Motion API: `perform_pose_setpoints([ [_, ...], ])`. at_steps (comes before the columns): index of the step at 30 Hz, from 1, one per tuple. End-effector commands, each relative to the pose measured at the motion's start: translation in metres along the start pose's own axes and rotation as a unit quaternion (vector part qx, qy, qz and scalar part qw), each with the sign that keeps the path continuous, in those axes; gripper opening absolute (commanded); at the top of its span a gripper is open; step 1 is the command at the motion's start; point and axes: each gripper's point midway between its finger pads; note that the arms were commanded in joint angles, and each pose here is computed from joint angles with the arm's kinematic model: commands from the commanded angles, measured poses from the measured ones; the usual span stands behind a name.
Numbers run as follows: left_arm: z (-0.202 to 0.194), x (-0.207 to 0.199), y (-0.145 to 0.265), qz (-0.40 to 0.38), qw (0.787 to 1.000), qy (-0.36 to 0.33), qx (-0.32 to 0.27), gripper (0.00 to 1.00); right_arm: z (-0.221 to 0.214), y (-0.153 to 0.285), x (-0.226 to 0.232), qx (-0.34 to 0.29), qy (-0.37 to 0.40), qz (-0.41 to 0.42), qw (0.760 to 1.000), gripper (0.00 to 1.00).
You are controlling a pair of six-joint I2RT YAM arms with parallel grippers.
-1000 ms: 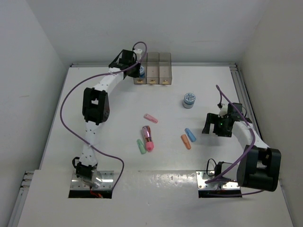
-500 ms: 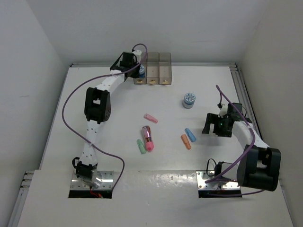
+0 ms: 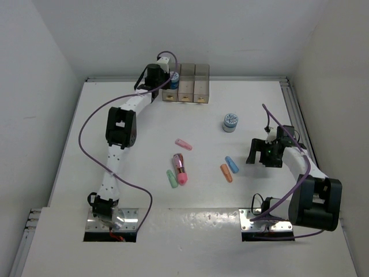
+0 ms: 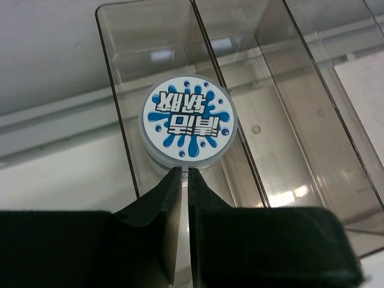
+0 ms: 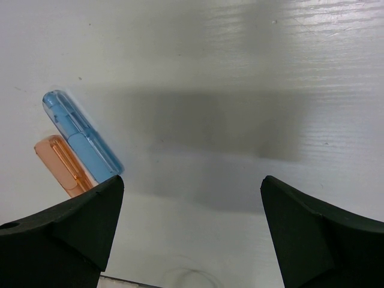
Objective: Sort the stationery into containers
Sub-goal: Move the stationery to the storage box, then move the stationery to the center of the board.
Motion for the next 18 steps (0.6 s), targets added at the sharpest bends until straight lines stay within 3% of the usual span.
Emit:
perform_pose_setpoints([
  [1,0.053,-0.002,-0.005,-0.02,0.996,0.002,-0.093,0.17,0.025,0.007,-0.002,-0.033,0.02,-0.007,0.999,0.95],
  [2,0.052,-0.003,-0.006,-0.023,0.995,0.004,-0.094,0.2,0.029,0.007,-0.002,-0.041,0.023,-0.007,0.999,0.95],
  [4,0.055,-0.001,-0.005,-0.027,0.995,0.005,-0.101,0.34,0.039,0.01,-0.001,-0.059,0.028,-0.007,0.998,0.95],
  [6,0.069,-0.001,0.006,-0.036,0.993,0.004,-0.113,0.54,0.055,0.015,0.002,-0.083,0.037,-0.002,0.996,0.94],
  [8,0.108,-0.01,0.031,-0.049,0.988,-0.003,-0.148,0.59,0.071,0.02,0.005,-0.108,0.046,-0.002,0.993,0.94],
  [9,0.107,-0.01,0.038,-0.048,0.989,-0.001,-0.142,0.63,0.082,0.023,0.007,-0.122,0.051,-0.002,0.991,0.93],
  [10,0.144,-0.019,0.063,-0.054,0.984,-0.006,-0.17,0.64,0.089,0.024,0.008,-0.131,0.054,-0.002,0.99,0.93],
  [12,0.163,-0.024,0.086,-0.057,0.983,-0.009,-0.174,0.67,0.111,0.029,0.013,-0.159,0.062,-0.005,0.985,0.93],
  [13,0.197,-0.03,0.116,-0.057,0.978,-0.016,-0.2,0.67,0.122,0.03,0.015,-0.174,0.068,-0.006,0.982,0.93],
  [18,0.21,-0.006,0.179,-0.003,0.989,-0.002,-0.149,0.71,0.167,0.018,0.035,-0.192,0.106,-0.023,0.975,0.94],
])
Point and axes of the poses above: each gripper's point midway between its finger pads, its own y axis back along the fingers, its own x axis along the line the jaws close on, z = x × y, and after that the axes turned 2 degrees about y, right-handed
